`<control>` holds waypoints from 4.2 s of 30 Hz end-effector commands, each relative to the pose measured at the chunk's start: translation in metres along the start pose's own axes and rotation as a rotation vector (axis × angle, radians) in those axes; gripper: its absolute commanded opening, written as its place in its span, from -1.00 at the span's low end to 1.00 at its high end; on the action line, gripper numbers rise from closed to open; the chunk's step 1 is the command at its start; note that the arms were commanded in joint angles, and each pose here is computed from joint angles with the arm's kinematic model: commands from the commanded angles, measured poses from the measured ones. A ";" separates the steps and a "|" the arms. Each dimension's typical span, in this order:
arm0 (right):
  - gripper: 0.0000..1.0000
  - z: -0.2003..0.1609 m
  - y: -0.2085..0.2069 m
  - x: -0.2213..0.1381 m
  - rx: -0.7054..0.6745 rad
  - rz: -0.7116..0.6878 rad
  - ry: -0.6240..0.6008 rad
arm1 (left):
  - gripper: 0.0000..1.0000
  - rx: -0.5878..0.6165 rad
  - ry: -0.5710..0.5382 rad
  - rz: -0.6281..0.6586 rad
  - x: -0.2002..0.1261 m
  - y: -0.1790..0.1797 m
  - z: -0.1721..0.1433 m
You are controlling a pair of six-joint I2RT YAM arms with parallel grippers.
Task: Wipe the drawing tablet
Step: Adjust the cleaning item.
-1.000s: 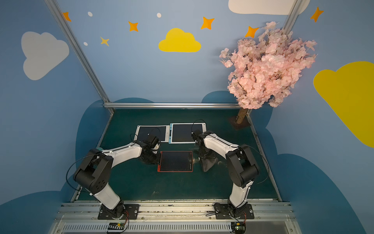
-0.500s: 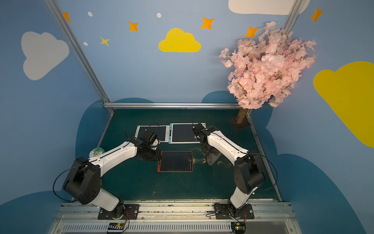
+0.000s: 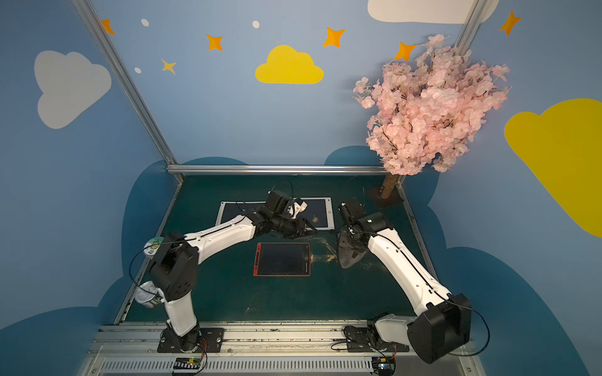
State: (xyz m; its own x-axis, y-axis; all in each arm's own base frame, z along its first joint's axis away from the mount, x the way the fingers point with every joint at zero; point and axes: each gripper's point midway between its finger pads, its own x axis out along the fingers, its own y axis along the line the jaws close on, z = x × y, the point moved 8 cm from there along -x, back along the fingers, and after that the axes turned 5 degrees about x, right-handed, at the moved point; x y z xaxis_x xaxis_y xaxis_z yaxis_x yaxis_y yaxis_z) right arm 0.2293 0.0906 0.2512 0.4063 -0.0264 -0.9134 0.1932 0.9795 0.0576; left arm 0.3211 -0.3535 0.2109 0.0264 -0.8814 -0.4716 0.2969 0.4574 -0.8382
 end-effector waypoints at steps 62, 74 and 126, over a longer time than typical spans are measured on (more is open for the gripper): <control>-1.00 0.017 -0.010 -0.009 0.095 0.341 -0.191 | -0.15 -0.157 0.224 -0.360 0.082 -0.046 0.010; -1.00 0.016 -0.002 -0.014 0.137 0.489 -0.208 | -0.15 -0.152 0.220 -0.356 0.078 -0.043 0.007; -1.00 0.036 0.024 0.009 0.290 1.179 0.043 | -0.19 -0.140 0.208 -0.393 0.064 -0.044 0.005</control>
State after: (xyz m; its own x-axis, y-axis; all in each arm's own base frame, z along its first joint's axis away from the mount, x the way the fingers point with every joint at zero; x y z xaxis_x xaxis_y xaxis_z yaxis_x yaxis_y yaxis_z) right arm 0.2773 0.0814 0.2284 0.5386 0.7901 -0.2926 0.1292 0.2657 0.9554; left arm 0.3404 -0.4108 0.2164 -0.1326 -0.9785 -0.1578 0.1197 0.1422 -0.9826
